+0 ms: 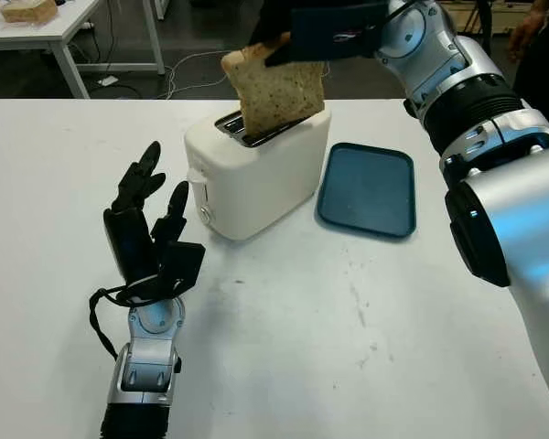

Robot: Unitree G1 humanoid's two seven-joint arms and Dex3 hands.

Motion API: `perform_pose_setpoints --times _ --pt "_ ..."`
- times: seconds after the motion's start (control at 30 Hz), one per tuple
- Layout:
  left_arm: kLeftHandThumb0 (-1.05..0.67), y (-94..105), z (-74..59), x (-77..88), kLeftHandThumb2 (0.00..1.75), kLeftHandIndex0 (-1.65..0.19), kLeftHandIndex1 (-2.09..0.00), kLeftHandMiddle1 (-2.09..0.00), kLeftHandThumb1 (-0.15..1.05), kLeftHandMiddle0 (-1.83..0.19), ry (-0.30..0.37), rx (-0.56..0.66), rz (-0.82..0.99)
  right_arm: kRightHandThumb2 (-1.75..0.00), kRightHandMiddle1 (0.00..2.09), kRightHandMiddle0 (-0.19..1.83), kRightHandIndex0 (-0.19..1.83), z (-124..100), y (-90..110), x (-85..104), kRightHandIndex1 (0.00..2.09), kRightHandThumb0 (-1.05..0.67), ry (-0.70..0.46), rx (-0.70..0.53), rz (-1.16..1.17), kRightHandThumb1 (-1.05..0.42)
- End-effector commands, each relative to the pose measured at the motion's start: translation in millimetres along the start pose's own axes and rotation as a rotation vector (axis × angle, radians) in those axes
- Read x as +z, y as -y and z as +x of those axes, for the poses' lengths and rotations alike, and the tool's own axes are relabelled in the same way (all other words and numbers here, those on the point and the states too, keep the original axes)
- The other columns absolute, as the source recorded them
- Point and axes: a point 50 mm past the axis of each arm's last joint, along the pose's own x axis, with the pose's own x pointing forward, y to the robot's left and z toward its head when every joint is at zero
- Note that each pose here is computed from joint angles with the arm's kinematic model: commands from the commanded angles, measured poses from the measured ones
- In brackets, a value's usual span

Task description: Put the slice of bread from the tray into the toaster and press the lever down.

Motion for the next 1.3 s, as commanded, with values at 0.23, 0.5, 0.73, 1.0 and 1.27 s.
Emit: perform_pose_setpoints --times 0.23,0.5,0.73,1.0,1.27 --pt "-0.46 -2.9 -2.1 0.3 0.24 -0.67 -0.01 -0.6 0.92 -0.55 -0.002 0.01 -0.016 -0.01 0.02 1.26 0.95 -4 -5 -7.9 1.07 -0.27 -0.014 0.013 -0.113 -0.9" --pt "-0.46 -0.5 -2.8 1.7 0.24 -0.68 -0.01 -0.58 0.92 -0.56 -0.004 0.01 -0.023 -0.01 0.02 1.25 0.96 -4 -18 -12.7 1.01 -0.21 -0.023 0.056 -0.163 -0.9" --pt "-0.45 -0.5 -3.7 1.1 0.23 -0.68 -0.01 -0.57 0.92 -0.58 -0.002 0.02 -0.015 0.0 0.0 1.21 0.94 -3 -39 -10.9 0.88 -0.24 0.017 0.119 -0.178 -0.9" --pt "-0.45 -1.5 -5.1 1.2 0.23 -0.69 -0.01 -0.56 0.92 -0.58 -0.001 0.029 -0.014 -0.01 0.02 1.25 0.96 0 -70 -4.1 0.99 -0.25 0.084 0.185 -0.124 -0.9" --pt "-0.46 -2.5 -4.7 1.3 0.21 -0.7 -0.01 -0.55 0.92 -0.6 0.0 0.035 -0.013 -0.02 0.02 1.23 0.89 5 -77 8.7 1.06 -0.26 0.133 0.183 0.024 -0.92"
